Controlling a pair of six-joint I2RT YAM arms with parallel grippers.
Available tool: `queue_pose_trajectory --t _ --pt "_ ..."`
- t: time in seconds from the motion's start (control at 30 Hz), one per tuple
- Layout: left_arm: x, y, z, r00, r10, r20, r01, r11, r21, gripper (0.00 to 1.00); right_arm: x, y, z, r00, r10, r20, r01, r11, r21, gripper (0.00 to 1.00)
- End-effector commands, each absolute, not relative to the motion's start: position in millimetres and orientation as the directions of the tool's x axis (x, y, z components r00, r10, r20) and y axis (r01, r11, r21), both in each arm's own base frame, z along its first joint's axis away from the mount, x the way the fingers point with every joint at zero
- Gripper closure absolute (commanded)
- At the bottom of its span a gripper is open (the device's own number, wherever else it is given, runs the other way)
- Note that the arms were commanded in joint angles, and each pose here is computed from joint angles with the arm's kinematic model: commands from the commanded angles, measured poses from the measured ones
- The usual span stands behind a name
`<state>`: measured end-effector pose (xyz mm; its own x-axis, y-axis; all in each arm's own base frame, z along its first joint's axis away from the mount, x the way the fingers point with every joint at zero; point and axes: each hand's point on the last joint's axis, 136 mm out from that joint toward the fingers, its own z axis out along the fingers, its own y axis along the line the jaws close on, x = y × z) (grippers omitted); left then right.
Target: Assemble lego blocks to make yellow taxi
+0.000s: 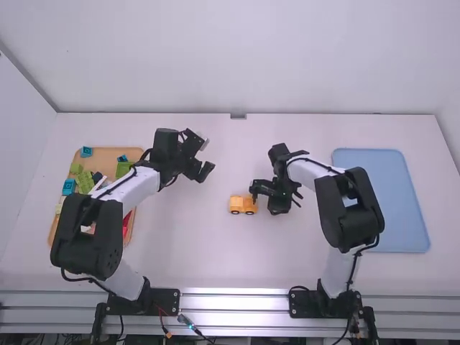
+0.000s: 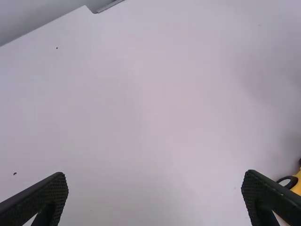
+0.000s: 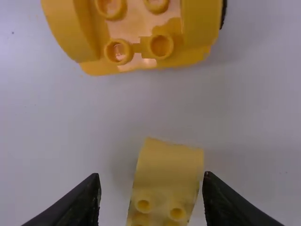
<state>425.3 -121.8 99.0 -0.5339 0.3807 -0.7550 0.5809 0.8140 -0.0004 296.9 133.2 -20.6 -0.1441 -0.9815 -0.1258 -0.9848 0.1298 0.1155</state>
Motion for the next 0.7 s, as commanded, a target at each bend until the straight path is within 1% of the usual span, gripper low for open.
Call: queue_pose_trajectory --t 0.0,0.07,0.27,0.33,0.67 --pt "423.5 -121.7 103.0 -0.522 0.391 -0.759 0.586 0.810 0.014 0.01 288.0 129.8 -27.2 -0.179 -0.978 -0.108 -0.976 0.162 0.146 0.44" --pt "423.7 -121.1 103.0 -0.522 0.390 -0.759 0.585 0.811 0.014 0.01 285.7 129.0 -27.2 -0.181 -0.978 -0.103 -0.974 0.164 0.154 0.49" --pt "423.5 -121.5 103.0 -0.522 0.390 -0.759 0.586 0.810 0.014 0.01 287.3 124.9 -27.8 -0.226 -0.971 -0.074 -0.966 0.213 0.145 0.50" --pt "423.9 -120.1 103.0 -0.523 0.388 -0.759 0.583 0.812 0.014 0.01 287.5 125.0 -27.8 -0.225 -0.972 -0.074 -0.966 0.213 0.145 0.53" --pt "424.2 -121.2 103.6 -0.520 0.389 -0.760 0.585 0.811 0.015 0.01 286.0 122.5 -28.5 -0.232 -0.971 -0.060 -0.964 0.221 0.146 0.54"
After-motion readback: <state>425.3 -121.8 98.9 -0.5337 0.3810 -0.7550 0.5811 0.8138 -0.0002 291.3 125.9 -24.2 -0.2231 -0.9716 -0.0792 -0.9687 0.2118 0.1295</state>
